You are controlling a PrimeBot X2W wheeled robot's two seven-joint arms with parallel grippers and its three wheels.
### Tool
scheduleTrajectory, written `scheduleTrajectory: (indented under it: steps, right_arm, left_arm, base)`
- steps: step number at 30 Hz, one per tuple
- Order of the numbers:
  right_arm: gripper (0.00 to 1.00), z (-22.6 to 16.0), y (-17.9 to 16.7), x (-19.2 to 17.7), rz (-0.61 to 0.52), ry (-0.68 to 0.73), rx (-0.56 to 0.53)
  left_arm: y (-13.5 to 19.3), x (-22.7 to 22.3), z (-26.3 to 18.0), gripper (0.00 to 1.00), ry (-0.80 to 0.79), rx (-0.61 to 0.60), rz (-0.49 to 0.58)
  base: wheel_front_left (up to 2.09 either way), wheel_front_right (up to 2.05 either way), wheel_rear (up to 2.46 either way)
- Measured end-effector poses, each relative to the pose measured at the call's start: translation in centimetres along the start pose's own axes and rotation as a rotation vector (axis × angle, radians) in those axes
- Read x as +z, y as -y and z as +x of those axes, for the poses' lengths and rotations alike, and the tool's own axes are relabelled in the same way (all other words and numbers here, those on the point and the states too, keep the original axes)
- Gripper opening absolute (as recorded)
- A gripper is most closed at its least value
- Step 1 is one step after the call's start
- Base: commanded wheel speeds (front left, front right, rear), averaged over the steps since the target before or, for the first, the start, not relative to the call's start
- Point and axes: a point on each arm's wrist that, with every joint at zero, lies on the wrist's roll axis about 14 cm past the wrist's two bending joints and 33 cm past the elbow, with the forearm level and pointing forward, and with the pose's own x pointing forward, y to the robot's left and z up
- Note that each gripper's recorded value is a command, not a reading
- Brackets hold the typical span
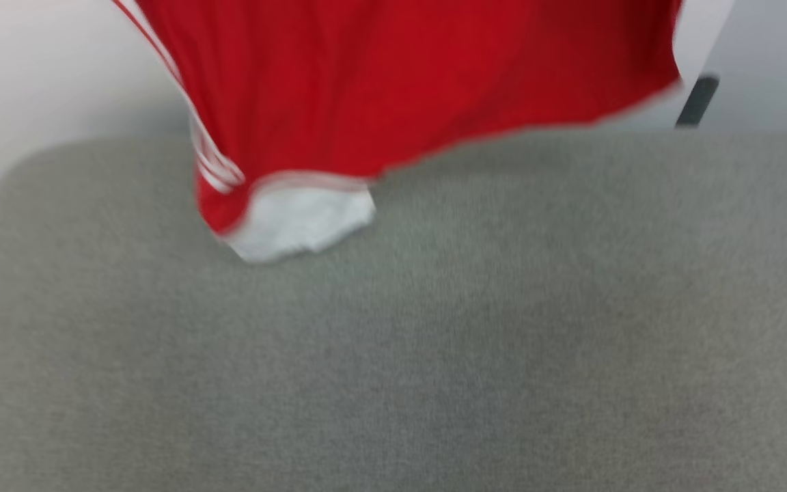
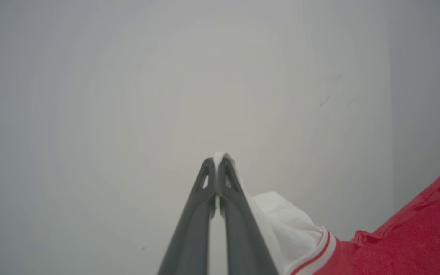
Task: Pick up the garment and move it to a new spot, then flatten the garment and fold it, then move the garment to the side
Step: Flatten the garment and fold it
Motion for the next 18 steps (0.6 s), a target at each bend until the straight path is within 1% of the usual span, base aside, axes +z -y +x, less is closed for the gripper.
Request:
scheduleTrajectory:
  steps: [2, 4, 6, 8, 11, 12, 15, 17, 18]
  right_arm:
    - [0.00, 1.2, 0.4, -0.1, -0.022, 0.042, -0.003]
    - [0.00, 2.4, 1.0, 0.3, -0.057, 0.117, -0.008]
    - [0.00, 3.7, 1.5, -0.2, -0.078, 0.160, -0.010]
    - [0.00, 5.1, 1.7, -2.0, -0.090, 0.169, -0.009]
    - [0.00, 7.1, 2.2, -5.8, -0.107, 0.147, -0.009]
    - [0.00, 7.7, 2.5, -6.2, -0.120, 0.167, -0.010]
    - [0.00, 9.1, 3.7, -7.4, -0.176, 0.242, -0.022]
    - [0.00, 9.5, 4.1, -9.9, -0.187, 0.262, -0.042]
    - [0.00, 9.7, 4.1, -12.1, -0.200, 0.246, -0.048]
  left_arm:
    - [-0.1, 0.0, 1.3, 0.00, 0.037, -0.004, -0.001]
    - [-0.1, 0.6, 2.8, 0.00, 0.109, -0.007, -0.016]
    - [0.0, 0.9, 4.2, 0.00, 0.183, -0.011, -0.020]
    - [0.2, 0.1, 5.7, 0.00, 0.215, -0.018, -0.021]
    - [0.9, -2.3, 7.8, 0.00, 0.235, -0.037, -0.026]
    - [1.4, -2.9, 8.5, 0.00, 0.248, -0.055, -0.025]
    - [2.9, -3.8, 10.1, 0.00, 0.319, -0.097, -0.065]
    - [3.5, -5.9, 10.8, 0.00, 0.338, -0.118, -0.091]
    - [3.9, -7.5, 11.1, 0.00, 0.337, -0.131, -0.091]
  base:
    - [0.00, 0.00, 0.00]
    - [0.00, 0.00, 0.00]
    - [0.00, 0.00, 0.00]
    - [0.00, 0.00, 0.00]
    - [0.00, 0.00, 0.00]
    - [0.00, 0.00, 0.00]
    - [0.00, 0.00, 0.00]
    - [0.00, 0.00, 0.00]
    - [0.00, 0.00, 0.00]
